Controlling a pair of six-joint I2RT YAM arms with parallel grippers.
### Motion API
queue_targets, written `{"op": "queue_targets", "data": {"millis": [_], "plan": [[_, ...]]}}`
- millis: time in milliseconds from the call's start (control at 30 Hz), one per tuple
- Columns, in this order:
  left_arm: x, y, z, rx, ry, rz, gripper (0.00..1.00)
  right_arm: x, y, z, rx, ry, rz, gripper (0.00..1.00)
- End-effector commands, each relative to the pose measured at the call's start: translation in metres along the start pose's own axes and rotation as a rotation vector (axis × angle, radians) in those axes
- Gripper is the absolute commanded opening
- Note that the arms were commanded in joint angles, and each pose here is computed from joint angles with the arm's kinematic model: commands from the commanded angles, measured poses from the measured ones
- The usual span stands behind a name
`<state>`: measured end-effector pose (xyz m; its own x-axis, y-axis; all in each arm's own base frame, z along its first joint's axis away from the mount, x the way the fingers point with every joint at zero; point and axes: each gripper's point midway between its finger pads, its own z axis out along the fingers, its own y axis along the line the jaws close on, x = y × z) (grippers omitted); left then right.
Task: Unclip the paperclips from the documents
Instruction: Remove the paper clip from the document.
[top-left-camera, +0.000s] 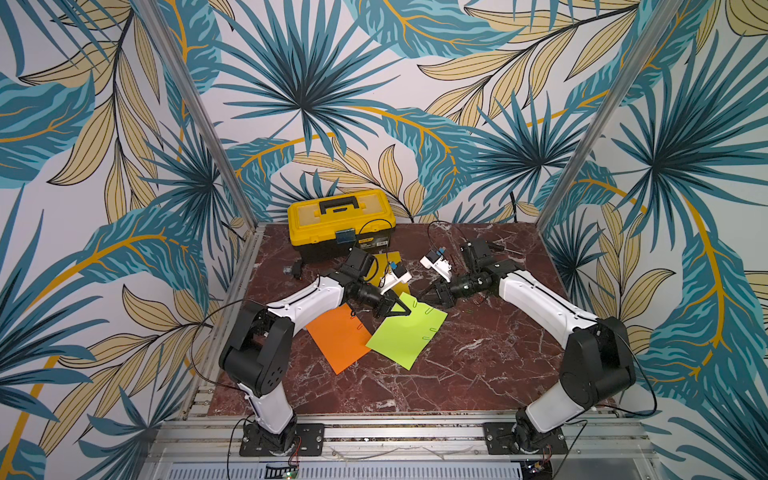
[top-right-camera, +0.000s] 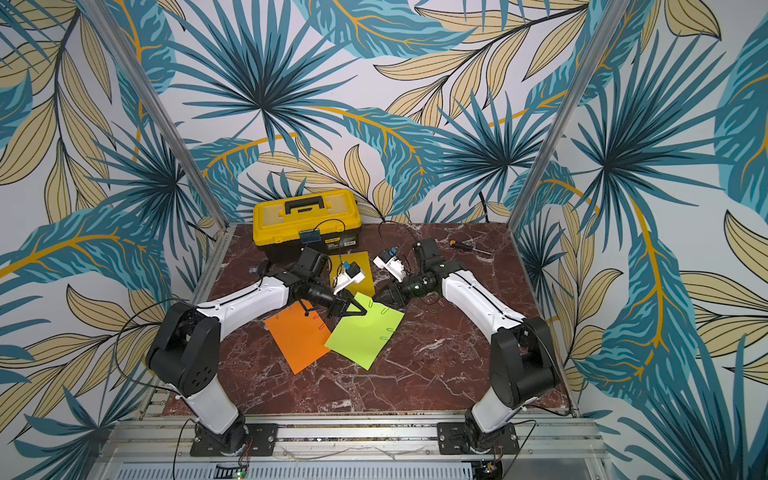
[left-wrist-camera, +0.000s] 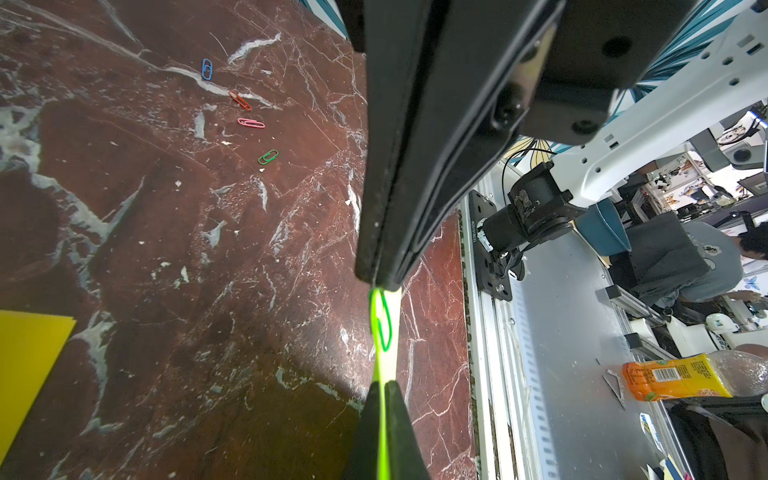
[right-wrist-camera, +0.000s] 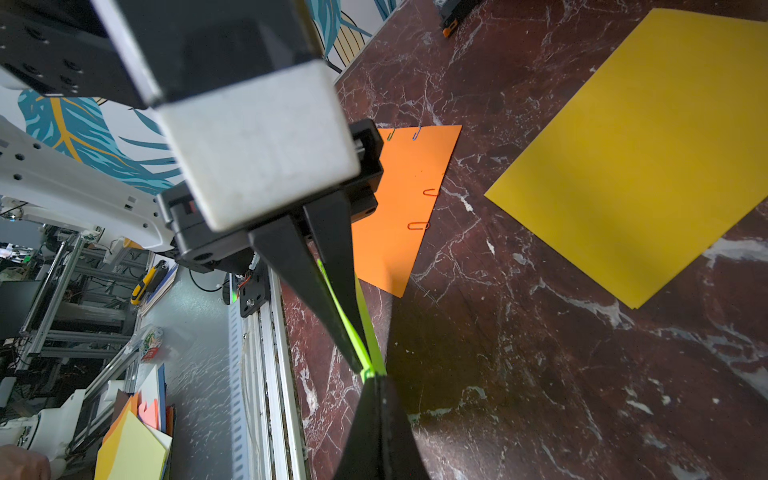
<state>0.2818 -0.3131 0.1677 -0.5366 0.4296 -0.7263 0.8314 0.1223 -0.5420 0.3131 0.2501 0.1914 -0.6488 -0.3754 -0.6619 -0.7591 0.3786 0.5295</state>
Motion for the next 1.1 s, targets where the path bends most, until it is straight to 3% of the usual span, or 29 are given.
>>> {"op": "queue_targets", "data": {"millis": [0, 1067], "plan": [[-0.001, -0.006, -0.001, 0.006, 0.005, 0.018, 0.00, 0.001, 0.005, -0.001, -0.030, -0.001, 0.012, 0.05], [-0.002, -0.004, 0.000, 0.004, 0.009, 0.017, 0.00, -0.015, -0.024, -0.025, 0.048, -0.095, 0.077, 0.02]]}}
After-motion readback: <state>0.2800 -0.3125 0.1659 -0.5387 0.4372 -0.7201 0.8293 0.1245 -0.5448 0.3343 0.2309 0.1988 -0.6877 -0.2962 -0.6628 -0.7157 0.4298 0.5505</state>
